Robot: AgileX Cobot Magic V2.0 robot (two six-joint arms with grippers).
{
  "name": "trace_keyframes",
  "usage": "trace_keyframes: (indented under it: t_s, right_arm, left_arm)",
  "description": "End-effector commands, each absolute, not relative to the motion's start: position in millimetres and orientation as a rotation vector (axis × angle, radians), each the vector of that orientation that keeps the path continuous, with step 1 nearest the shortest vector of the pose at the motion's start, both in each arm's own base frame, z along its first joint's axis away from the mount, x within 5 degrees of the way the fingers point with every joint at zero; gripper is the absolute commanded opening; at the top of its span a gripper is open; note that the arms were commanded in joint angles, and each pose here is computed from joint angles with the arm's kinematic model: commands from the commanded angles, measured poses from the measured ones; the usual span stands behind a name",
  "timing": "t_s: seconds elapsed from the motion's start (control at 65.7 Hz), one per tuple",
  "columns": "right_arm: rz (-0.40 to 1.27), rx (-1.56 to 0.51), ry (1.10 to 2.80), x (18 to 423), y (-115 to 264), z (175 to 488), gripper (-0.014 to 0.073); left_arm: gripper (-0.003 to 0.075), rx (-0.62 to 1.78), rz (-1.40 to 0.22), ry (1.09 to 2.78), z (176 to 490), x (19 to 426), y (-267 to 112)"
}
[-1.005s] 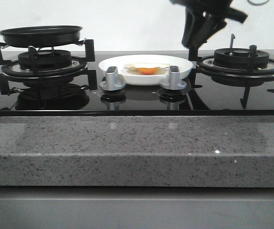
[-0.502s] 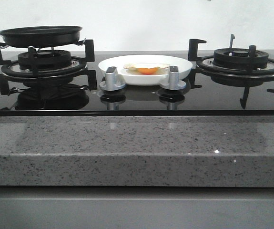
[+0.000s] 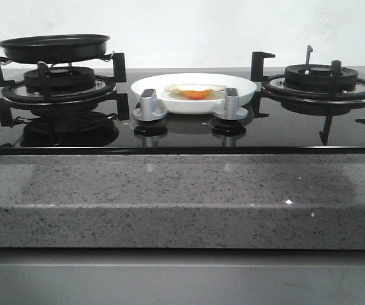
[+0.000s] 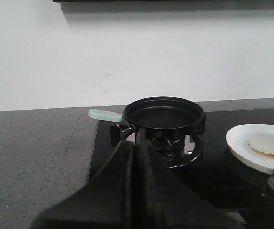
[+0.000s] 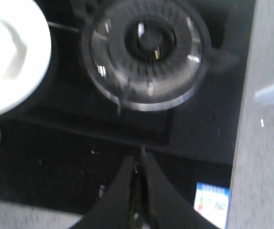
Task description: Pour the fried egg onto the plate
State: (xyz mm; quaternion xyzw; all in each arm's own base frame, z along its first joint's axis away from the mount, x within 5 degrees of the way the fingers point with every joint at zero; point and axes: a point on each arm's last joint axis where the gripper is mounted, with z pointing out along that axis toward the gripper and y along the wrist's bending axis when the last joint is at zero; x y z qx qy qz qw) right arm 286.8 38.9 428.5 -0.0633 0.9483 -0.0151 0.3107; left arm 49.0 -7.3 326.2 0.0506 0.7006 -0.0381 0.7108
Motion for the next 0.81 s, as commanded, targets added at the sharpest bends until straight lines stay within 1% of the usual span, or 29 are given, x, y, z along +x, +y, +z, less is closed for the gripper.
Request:
trace_keyframes:
  t_s: [0.0,0.167,0.305,0.381,0.472,0.639,0.792]
  right_arm:
    - [-0.041,-0.125,2.319,248.8,29.8,449.0,-0.0057]
    - [-0.019,-0.121,2.206,196.8,22.4,428.5,-0.0057]
    - [-0.012,-0.126,2.163,163.0,17.5,406.4,-0.0057]
    - [-0.007,-0.13,2.135,151.2,16.0,392.8,-0.0057]
    - [0.006,-0.131,2.034,132.2,13.7,383.9,-0.0057]
    - [0.027,-0.131,1.865,95.2,9.2,358.0,-0.0057]
    - [0.037,-0.13,1.781,71.4,6.1,329.4,-0.0057]
  left_arm:
    - [-0.0019,0.095,-0.104,1.451,341.7,47.5,-7.1]
    - [-0.0019,0.095,-0.104,1.451,341.7,47.5,-7.1]
    - [-0.0019,0.095,-0.104,1.451,341.7,47.5,-7.1]
    - [-0.0019,0.095,-0.104,1.451,341.7,47.5,-7.1]
    - [-0.0019,0.095,-0.104,1.451,341.7,47.5,-7.1]
    - [-0.0019,0.095,-0.104,1.453,341.6,47.5,-7.1]
    - [-0.0019,0.095,-0.104,1.453,341.6,47.5,-7.1]
